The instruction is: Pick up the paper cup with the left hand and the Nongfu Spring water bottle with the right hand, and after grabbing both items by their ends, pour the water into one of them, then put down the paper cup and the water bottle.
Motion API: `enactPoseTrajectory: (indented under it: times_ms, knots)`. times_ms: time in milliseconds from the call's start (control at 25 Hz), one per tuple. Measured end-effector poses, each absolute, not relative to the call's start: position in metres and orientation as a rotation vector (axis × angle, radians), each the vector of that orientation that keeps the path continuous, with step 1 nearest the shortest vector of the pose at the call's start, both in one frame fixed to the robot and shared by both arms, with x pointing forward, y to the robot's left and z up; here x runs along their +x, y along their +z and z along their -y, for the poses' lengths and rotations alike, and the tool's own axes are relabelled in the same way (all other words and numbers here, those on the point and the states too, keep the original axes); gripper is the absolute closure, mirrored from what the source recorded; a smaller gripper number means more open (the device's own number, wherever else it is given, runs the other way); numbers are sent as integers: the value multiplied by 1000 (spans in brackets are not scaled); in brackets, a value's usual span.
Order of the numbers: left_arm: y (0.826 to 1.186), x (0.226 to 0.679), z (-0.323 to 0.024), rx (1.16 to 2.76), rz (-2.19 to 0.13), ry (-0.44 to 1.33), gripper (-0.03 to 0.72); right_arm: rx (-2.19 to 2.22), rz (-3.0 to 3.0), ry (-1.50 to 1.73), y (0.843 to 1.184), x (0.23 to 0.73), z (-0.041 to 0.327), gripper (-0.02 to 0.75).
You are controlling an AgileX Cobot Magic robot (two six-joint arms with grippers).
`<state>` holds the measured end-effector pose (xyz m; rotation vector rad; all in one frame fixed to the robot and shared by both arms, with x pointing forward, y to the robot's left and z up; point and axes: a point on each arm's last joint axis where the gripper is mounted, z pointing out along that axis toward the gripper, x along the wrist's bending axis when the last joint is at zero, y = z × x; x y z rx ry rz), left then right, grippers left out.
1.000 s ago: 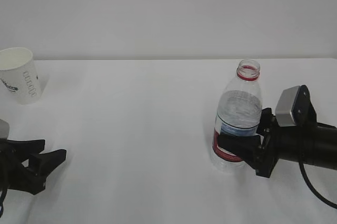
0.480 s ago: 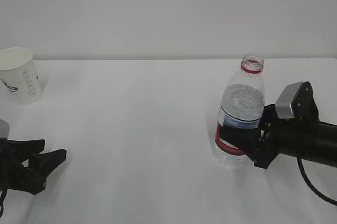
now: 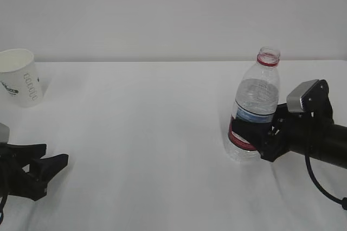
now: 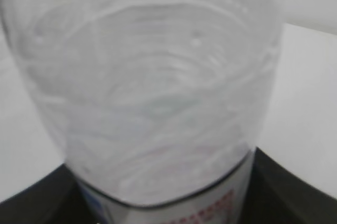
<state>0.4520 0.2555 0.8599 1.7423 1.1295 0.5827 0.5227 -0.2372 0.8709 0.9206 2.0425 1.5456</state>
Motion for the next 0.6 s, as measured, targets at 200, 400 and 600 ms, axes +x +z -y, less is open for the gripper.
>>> enactPoseTrajectory:
  times_ms: [200,400,600]
  knots:
    - [860,452,-256,1742,-1129,583,237,996,-1989,1527,870,523,241,234]
    - [860,452,-256,1742,-1129,583,237,1079,-1894,1470,869,520,248,234]
    - [860,452,-256,1742,-1129,583,237,1173,-1781,1377,866,517,259,234]
